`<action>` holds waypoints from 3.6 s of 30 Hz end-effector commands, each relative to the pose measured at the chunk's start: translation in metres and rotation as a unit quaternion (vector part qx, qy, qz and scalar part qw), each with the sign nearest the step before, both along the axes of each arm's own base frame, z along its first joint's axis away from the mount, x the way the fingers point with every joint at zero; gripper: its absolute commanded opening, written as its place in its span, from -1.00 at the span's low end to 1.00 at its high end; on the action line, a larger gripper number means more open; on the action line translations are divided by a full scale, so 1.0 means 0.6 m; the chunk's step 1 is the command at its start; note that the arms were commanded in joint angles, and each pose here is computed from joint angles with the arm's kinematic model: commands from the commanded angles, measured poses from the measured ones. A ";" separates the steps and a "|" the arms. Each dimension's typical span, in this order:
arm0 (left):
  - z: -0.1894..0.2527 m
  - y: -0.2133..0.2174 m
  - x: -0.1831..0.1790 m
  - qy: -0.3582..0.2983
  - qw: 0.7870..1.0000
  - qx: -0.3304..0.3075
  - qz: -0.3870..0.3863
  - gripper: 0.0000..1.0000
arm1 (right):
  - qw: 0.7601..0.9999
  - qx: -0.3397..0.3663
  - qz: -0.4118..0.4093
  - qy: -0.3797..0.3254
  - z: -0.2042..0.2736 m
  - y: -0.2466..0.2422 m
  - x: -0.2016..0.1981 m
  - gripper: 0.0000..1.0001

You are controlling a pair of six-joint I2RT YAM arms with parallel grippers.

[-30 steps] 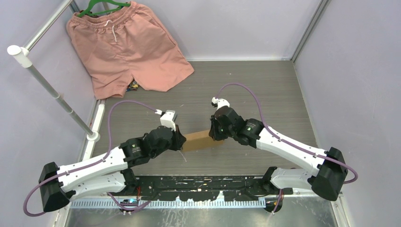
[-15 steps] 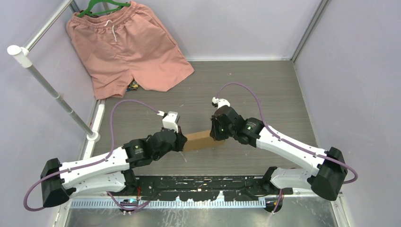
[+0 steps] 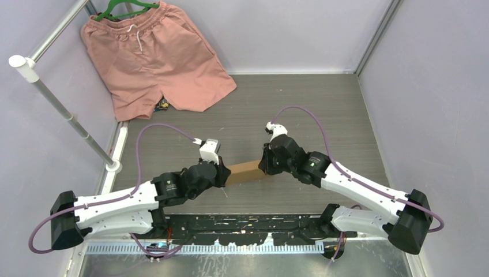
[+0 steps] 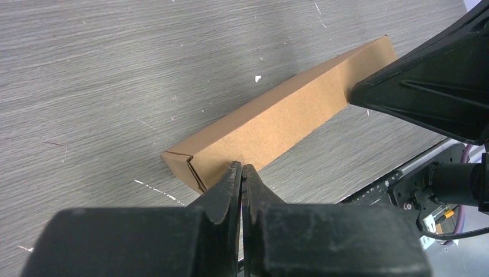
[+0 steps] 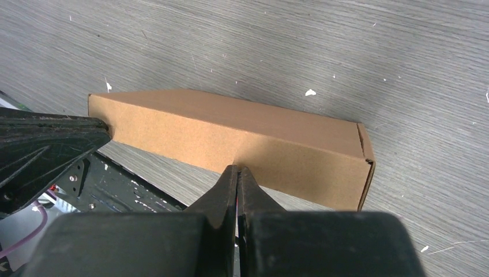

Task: Fold the paper box
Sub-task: Close the paper box at the center of the board, then reset both arms

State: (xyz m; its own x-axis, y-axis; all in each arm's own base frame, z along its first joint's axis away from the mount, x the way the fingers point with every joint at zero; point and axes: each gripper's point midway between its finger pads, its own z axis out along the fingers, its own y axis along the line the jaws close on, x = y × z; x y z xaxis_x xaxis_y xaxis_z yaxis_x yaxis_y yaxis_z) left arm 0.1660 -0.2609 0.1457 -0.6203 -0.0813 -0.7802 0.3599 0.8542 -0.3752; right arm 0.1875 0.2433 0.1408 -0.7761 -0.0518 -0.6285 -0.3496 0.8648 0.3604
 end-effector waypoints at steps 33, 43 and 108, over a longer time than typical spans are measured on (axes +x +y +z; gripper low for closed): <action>-0.177 0.038 -0.105 0.092 0.988 0.123 -0.008 -0.97 | 0.991 -0.046 0.008 0.123 -0.153 -0.044 -0.127 -0.92; -0.111 0.088 -0.057 0.051 0.991 0.116 0.037 -0.87 | 0.997 -0.048 0.018 0.052 -0.092 -0.034 -0.094 -0.84; 0.145 0.213 0.092 0.008 0.985 0.099 0.140 0.99 | 0.970 -0.059 -0.217 -0.095 0.170 -0.248 0.079 0.99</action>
State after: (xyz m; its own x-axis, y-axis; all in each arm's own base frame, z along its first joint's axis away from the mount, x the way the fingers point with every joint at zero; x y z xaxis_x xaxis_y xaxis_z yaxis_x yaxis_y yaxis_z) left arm 0.2355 -0.1688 0.2343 -0.6347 -0.1391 -0.7601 0.1367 0.9479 -0.2877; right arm 0.2415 0.1151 0.2259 -0.6552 0.1530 -0.7398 -0.0516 0.9679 0.2458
